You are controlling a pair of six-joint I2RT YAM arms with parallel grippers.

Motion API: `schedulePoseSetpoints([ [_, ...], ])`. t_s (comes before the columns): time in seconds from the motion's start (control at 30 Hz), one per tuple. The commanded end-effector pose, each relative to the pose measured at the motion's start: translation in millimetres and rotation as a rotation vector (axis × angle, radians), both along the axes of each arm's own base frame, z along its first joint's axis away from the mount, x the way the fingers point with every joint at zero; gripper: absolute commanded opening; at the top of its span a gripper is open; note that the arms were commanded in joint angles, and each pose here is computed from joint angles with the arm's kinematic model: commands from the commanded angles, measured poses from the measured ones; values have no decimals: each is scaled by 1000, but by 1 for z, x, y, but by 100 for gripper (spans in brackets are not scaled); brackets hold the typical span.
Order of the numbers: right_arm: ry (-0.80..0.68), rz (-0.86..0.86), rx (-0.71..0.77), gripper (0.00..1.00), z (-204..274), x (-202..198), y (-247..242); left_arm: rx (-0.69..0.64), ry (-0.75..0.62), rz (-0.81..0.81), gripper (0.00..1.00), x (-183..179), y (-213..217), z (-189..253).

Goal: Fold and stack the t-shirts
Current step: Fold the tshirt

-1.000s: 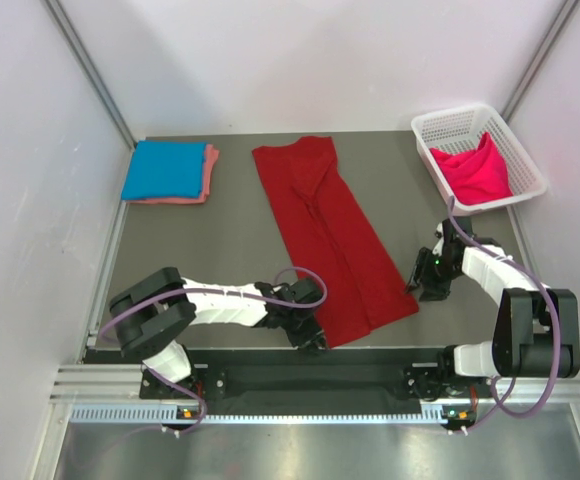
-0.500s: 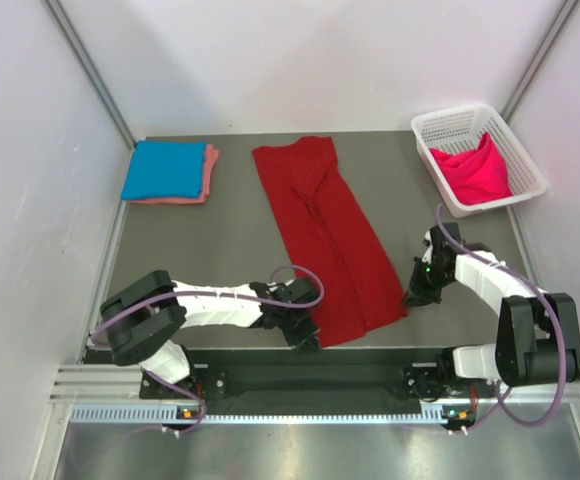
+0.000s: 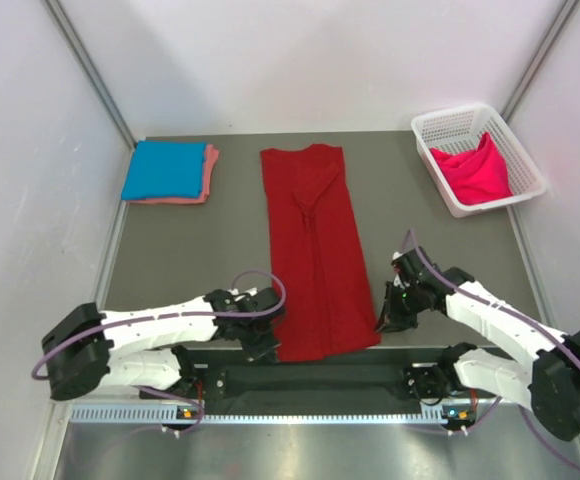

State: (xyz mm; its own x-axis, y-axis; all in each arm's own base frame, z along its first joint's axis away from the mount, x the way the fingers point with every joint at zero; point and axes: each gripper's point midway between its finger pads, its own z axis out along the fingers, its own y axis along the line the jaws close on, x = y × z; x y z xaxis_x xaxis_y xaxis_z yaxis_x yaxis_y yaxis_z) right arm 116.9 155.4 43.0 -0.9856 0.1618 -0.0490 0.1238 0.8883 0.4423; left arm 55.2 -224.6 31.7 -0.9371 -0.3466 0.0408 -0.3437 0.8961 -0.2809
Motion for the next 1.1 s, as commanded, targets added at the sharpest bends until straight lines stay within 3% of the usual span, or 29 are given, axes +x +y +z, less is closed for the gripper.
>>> schedulePoseSetpoints([
  [0.0, 14, -13, 57, 0, 6, -10, 23, 103, 50, 19, 0, -20, 41, -5],
  [0.13, 32, 24, 98, 1, 7, -23, 50, 71, 58, 37, 1, -28, 51, -4],
  [0.17, 38, 58, 102, 1, 6, -29, 57, 71, 65, 36, 3, -31, 53, -7],
  [0.2, 29, 66, 113, 3, 11, -27, 63, 51, 65, 29, 12, -32, 52, -5],
  [0.3, -8, 85, 97, 16, 20, -21, 69, 15, 72, 6, 33, -35, 48, 2],
  [0.37, -52, 98, 27, 34, 20, -13, 60, 25, 51, -17, 43, -33, 51, 7],
  [0.43, -162, 128, -42, 50, 33, 10, 55, 7, 8, -62, 45, -28, 48, 22],
  [0.53, -265, 204, -129, 58, 50, 38, 51, -27, -115, -94, 45, -8, 39, 50],
  [0.7, -478, 288, -192, 61, 87, 116, 76, -73, -376, -95, 40, 39, 20, 96],
  [0.9, -499, 250, -122, 54, 102, 200, 105, -116, -575, -58, 41, 94, -2, 120],
  [1.07, -551, 186, -43, 47, 116, 275, 120, -190, -514, -66, 40, 131, -21, 102],
])
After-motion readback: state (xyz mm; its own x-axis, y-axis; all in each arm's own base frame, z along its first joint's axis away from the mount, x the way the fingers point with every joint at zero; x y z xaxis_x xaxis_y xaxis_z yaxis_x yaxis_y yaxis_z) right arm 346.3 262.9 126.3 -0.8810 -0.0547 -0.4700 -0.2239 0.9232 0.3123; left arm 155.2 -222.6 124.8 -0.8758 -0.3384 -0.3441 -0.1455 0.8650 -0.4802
